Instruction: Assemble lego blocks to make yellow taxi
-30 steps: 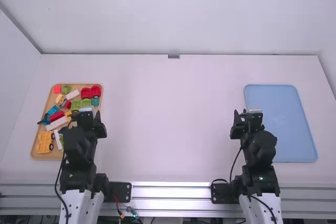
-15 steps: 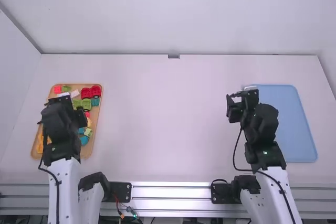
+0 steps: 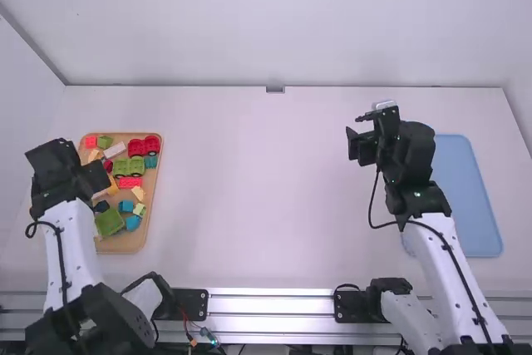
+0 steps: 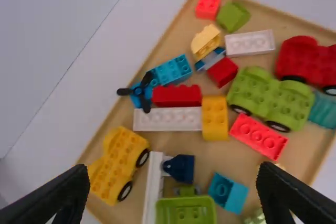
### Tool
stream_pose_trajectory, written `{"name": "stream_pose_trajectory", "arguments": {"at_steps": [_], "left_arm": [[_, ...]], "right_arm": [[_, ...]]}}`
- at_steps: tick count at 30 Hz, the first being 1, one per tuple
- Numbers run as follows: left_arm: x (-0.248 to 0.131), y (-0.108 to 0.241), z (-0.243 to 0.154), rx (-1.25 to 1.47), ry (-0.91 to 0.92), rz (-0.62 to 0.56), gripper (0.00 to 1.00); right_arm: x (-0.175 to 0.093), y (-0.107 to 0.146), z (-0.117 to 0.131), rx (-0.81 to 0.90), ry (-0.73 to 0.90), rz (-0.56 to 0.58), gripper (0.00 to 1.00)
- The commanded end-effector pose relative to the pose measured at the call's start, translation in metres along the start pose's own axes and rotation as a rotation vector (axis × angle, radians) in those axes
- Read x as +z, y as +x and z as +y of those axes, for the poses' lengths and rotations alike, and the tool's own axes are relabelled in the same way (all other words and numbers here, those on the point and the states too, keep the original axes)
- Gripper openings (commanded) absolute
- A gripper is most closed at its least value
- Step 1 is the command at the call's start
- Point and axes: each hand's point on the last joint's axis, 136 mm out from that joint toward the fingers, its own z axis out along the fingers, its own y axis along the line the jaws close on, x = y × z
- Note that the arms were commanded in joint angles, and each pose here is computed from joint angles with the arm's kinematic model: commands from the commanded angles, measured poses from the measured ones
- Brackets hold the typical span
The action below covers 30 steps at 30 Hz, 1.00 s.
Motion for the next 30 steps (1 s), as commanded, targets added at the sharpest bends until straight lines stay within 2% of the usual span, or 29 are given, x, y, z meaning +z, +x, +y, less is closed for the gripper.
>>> {"name": "stream_pose_trajectory", "arguments": {"at_steps": [1,6,10,15,25,30], "left_arm": [[0.003,-0.007,0.017,0.011,-0.045,0.023,0.88],[0.015,-0.003,0.031,0.081,-0.064,0.095,0.93],[0.032,0.009,0.053,0.052,-0.083,0.175,0.97],[0.061,0.028,0.048,0.142,0.133,0.219,0.99],[0.109,0.059,0.060,0.230,0.202,0.395,1.00],[0.130,0.065,0.061,0.299,0.229,0.436,0.93]], "right_arm": [[0.005,-0.021,0.000,-0.022,-0.015,-0.030,0.89],[0.017,-0.029,-0.001,-0.038,-0.026,-0.029,0.93],[0.025,-0.032,-0.001,-0.122,-0.035,-0.021,0.96],[0.031,-0.035,0.007,-0.213,-0.056,-0.023,0.98],[0.032,-0.037,0.024,-0.330,-0.091,-0.032,0.98],[0.032,-0.037,0.024,-0.330,-0.092,-0.032,0.99]]}}
